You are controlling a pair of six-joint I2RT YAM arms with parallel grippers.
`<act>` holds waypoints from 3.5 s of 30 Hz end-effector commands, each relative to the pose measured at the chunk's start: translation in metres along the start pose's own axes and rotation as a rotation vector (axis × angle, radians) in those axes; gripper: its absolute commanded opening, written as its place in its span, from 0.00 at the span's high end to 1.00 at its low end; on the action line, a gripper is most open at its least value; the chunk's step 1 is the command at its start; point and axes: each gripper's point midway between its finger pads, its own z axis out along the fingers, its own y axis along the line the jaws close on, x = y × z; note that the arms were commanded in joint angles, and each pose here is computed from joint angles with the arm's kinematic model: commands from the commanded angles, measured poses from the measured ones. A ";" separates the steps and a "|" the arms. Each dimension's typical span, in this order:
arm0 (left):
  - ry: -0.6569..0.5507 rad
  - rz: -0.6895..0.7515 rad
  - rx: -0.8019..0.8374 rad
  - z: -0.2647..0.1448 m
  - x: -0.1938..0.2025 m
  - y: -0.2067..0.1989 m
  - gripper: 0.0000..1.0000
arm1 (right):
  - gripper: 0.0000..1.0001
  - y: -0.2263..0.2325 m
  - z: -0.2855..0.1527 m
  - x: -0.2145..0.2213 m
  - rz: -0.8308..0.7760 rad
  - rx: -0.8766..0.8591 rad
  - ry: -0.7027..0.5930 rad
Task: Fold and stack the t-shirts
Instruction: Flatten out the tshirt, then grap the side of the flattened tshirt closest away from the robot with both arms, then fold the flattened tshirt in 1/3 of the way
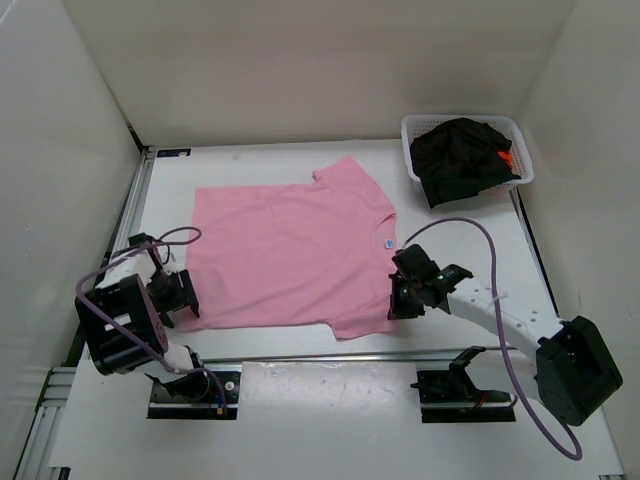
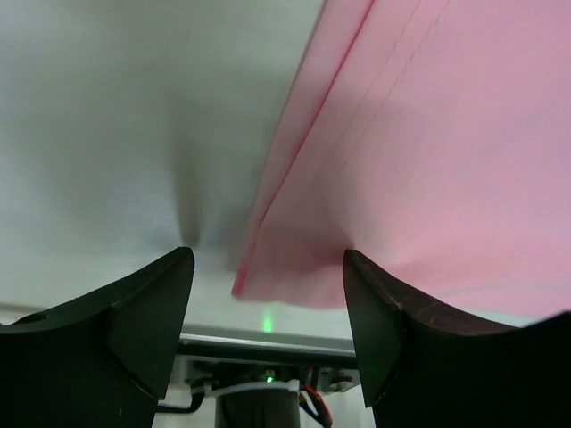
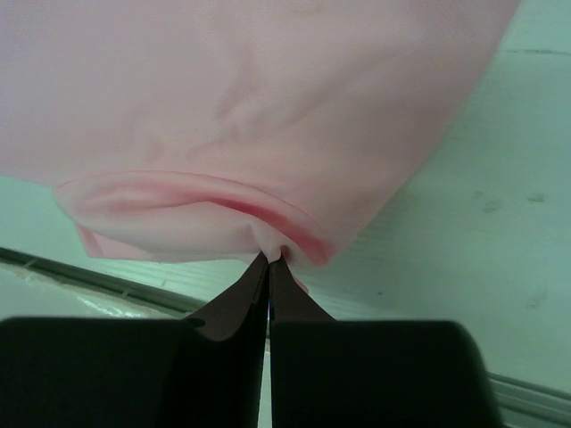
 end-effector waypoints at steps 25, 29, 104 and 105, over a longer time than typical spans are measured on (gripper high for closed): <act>0.228 -0.019 0.001 -0.013 0.025 0.001 0.23 | 1.00 -0.035 0.004 0.021 0.140 0.055 -0.091; 0.227 0.012 -0.025 -0.001 0.018 0.001 0.23 | 1.00 -0.040 0.008 0.029 0.141 0.069 -0.073; -0.355 0.454 -0.435 -0.036 -0.139 -0.076 0.46 | 1.00 0.009 0.044 -0.239 -0.031 0.012 -0.182; -0.347 0.456 -0.438 -0.033 -0.138 -0.076 0.46 | 1.00 0.009 0.044 -0.239 -0.031 0.012 -0.182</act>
